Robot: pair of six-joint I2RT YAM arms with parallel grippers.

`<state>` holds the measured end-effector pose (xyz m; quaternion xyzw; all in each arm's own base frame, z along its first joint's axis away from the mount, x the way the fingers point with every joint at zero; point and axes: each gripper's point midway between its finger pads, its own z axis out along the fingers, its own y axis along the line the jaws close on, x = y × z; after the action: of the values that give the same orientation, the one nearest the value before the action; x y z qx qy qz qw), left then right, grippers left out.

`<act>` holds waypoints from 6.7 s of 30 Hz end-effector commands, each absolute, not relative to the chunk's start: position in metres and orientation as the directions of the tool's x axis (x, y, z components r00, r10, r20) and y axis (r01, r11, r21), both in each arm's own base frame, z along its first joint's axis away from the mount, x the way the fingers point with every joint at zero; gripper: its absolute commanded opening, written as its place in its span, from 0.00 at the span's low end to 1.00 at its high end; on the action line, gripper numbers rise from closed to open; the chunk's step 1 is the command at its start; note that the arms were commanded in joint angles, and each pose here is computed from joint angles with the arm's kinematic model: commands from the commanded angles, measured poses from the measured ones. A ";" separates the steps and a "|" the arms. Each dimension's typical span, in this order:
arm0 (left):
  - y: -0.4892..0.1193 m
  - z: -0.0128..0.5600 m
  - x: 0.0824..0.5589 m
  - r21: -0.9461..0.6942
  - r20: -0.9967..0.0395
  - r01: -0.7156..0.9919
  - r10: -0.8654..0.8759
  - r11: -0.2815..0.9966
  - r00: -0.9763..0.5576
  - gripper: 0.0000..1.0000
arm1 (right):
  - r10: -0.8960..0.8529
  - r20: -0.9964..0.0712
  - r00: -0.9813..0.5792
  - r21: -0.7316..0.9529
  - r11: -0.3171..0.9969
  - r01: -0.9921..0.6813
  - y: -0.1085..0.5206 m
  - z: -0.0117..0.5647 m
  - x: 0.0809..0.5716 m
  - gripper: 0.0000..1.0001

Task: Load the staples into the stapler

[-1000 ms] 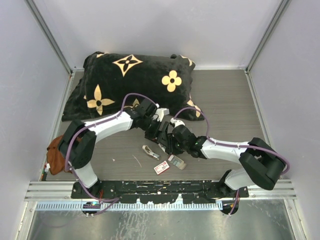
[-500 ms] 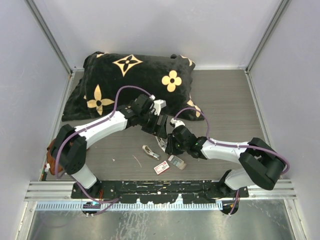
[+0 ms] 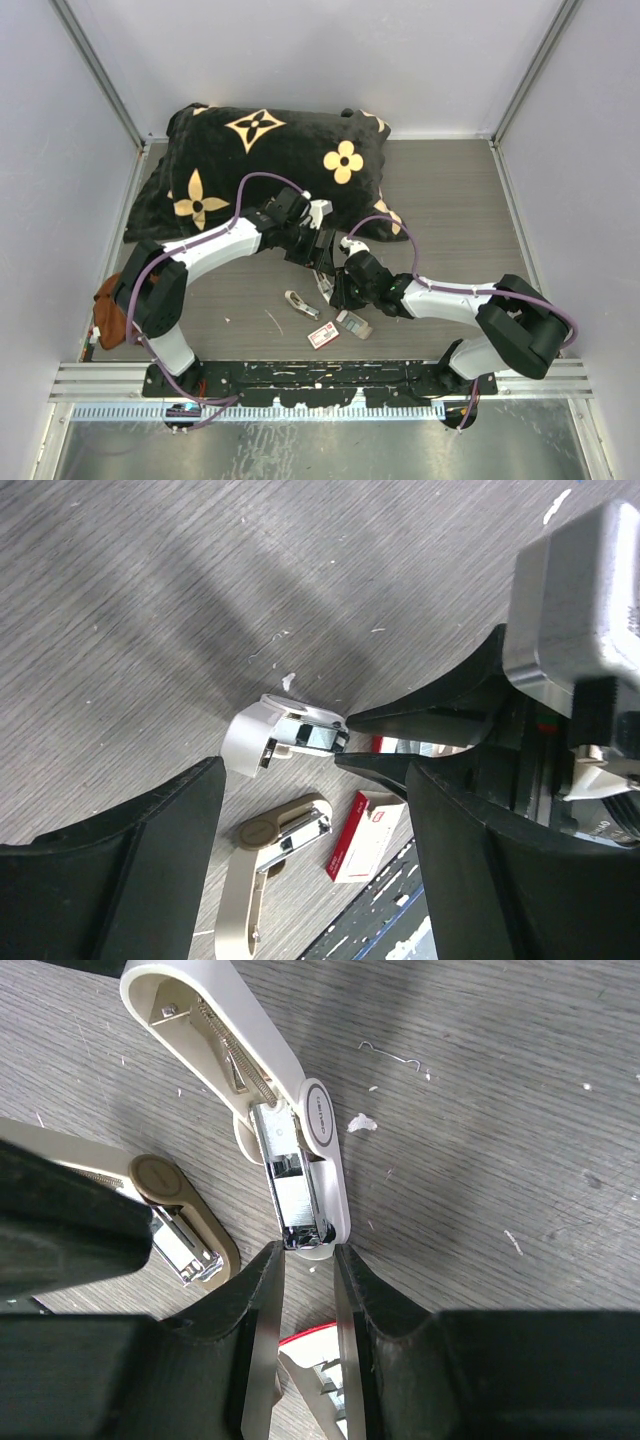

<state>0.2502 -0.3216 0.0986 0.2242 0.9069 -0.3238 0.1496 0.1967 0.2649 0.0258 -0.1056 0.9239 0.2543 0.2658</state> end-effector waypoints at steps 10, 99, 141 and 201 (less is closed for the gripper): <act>-0.316 0.129 0.274 -0.501 -0.523 0.496 0.209 0.709 -0.826 0.77 | -0.052 -0.571 -0.819 0.419 0.839 -0.346 0.271 0.026 0.204 0.31; -0.238 0.153 0.178 -0.667 -0.465 0.271 -0.103 0.695 -0.880 0.87 | -0.297 -0.813 -0.501 0.222 0.637 -0.738 0.302 0.106 0.174 0.60; -0.275 0.125 0.205 -0.705 -0.472 0.389 0.017 0.593 -0.881 0.85 | -0.498 -0.773 -0.392 0.073 0.545 -0.835 0.332 0.023 0.165 0.17; -0.213 0.103 0.211 -0.713 -0.371 0.047 -0.320 0.700 -0.872 0.83 | -0.453 -0.811 -0.370 0.062 0.562 -0.825 0.347 0.054 0.178 0.58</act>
<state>0.2090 -0.2141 0.1001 -0.0536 0.8972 -0.3632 0.2455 0.1639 0.3247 0.0371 -0.4043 0.8082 0.2300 0.3612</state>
